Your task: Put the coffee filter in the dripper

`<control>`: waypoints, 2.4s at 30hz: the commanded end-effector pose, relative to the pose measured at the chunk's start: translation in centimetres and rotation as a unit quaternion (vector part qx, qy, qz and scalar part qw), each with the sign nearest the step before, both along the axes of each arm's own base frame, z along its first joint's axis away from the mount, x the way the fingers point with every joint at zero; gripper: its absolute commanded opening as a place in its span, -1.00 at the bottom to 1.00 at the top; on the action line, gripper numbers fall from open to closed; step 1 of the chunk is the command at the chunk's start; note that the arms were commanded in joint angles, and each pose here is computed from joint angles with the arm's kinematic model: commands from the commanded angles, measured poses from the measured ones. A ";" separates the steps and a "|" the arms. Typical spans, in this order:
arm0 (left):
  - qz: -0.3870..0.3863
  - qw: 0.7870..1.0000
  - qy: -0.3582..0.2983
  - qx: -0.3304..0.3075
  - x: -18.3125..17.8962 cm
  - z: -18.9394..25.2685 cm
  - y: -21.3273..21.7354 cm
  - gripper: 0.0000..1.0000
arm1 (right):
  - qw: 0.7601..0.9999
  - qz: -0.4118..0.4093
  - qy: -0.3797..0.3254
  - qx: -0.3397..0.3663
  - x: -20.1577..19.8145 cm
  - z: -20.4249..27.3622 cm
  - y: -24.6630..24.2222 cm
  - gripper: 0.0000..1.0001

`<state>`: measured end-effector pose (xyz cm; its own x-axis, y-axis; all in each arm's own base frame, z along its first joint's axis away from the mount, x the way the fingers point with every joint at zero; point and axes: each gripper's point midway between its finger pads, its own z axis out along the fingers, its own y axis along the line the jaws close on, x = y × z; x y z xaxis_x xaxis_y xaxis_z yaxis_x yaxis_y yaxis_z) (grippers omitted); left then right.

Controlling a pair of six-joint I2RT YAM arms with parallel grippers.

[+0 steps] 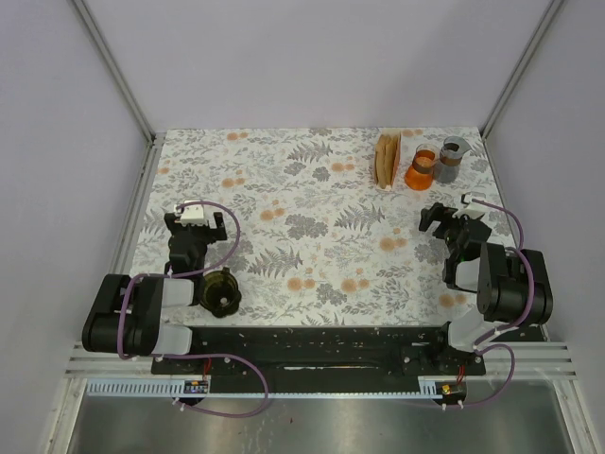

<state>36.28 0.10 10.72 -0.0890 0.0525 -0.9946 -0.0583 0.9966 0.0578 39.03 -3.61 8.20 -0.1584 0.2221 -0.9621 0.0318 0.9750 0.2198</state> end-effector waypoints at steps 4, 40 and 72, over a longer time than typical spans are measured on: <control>-0.006 1.000 -0.027 -0.009 0.9 1.7 -0.2 0.98 | 0.998 0.000 -0.056 -0.014 0.1 3.8 0.0 0.99; -0.208 0.962 0.178 0.020 -0.6 15.5 -6.2 0.98 | 0.993 0.037 0.096 0.062 -2.7 25.6 3.3 0.76; -0.187 0.951 0.243 0.031 -0.2 16.3 -5.2 0.97 | 0.934 -0.101 0.343 -0.015 16.6 10.8 -2.3 0.26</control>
<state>35.65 -5.52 25.52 -0.5230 0.2388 -0.8182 0.3683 0.9290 0.0357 55.22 -5.65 19.35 -0.6871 0.2704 -0.6744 0.3106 0.9484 0.0638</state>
